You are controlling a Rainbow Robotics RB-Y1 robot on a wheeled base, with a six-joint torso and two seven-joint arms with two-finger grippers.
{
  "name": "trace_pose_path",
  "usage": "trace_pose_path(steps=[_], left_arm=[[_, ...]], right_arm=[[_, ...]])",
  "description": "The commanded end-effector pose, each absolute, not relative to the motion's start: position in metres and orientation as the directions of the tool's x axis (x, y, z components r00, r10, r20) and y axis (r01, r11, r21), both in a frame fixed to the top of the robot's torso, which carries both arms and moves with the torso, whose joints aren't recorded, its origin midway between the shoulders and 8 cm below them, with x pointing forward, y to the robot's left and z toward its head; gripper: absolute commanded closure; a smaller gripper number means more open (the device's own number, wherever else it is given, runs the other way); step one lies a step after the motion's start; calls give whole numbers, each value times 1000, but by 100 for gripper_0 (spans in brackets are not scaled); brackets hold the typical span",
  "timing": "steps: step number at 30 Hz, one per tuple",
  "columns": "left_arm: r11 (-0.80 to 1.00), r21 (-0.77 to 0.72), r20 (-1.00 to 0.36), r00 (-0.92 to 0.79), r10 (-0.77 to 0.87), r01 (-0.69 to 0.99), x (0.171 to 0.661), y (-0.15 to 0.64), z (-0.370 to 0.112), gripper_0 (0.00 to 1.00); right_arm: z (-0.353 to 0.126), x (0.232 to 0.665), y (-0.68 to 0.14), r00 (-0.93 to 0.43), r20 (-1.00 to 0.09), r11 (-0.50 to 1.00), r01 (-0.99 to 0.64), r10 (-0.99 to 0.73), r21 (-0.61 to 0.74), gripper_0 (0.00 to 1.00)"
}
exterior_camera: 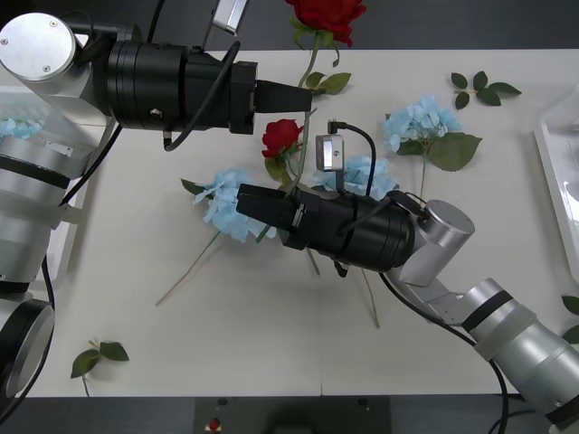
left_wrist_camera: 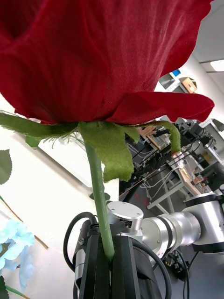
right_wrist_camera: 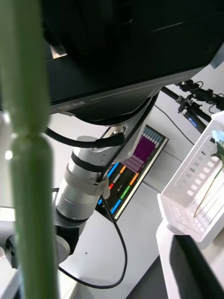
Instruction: Put the red flowers into the right box and the blue flowers into the left box
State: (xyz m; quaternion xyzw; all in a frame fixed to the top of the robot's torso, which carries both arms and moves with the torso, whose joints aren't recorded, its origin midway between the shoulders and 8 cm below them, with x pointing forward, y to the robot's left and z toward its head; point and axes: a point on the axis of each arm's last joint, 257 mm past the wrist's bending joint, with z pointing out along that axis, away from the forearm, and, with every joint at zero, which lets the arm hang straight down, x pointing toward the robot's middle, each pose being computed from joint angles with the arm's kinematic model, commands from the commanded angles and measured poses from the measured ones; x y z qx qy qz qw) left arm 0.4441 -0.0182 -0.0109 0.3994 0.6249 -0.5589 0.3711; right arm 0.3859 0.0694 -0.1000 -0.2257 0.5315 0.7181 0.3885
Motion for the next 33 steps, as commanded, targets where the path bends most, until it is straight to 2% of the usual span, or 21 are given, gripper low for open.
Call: trace_pose_path(steps=[1, 2, 6, 16, 17, 19, 20, 33], left_arm=[[19, -318, -945, -318, 68, 948, 437, -28, 17, 100], [19, -318, -945, -318, 68, 948, 437, -28, 17, 100], [19, -318, -945, -318, 68, 948, 437, -28, 17, 100], [19, -318, -945, -318, 68, 948, 437, -28, 17, 99], [19, -318, -945, -318, 68, 948, 437, -28, 17, 78], [19, -318, -945, -318, 68, 948, 437, -28, 17, 9], [19, -318, -945, -318, 68, 948, 437, -28, 17, 0], [19, -318, -945, -318, 68, 948, 437, -28, 17, 0]], right_arm=[[-83, 381, 77, -596, -728, -166, -800, 340, 577, 77], [-83, 381, 77, -596, -727, -164, -800, 341, 578, 84], [-84, 383, 77, -596, -726, -159, -799, 343, 581, 100], [-83, 383, 78, -596, -726, -160, -799, 344, 580, 100], [-83, 383, 78, -596, -726, -160, -799, 344, 580, 100], [-83, 383, 78, -596, -725, -157, -799, 345, 581, 100], [-83, 384, 77, -594, -726, -155, -799, 346, 581, 100], [-86, 389, 68, -591, -729, -138, -800, 344, 584, 100]])
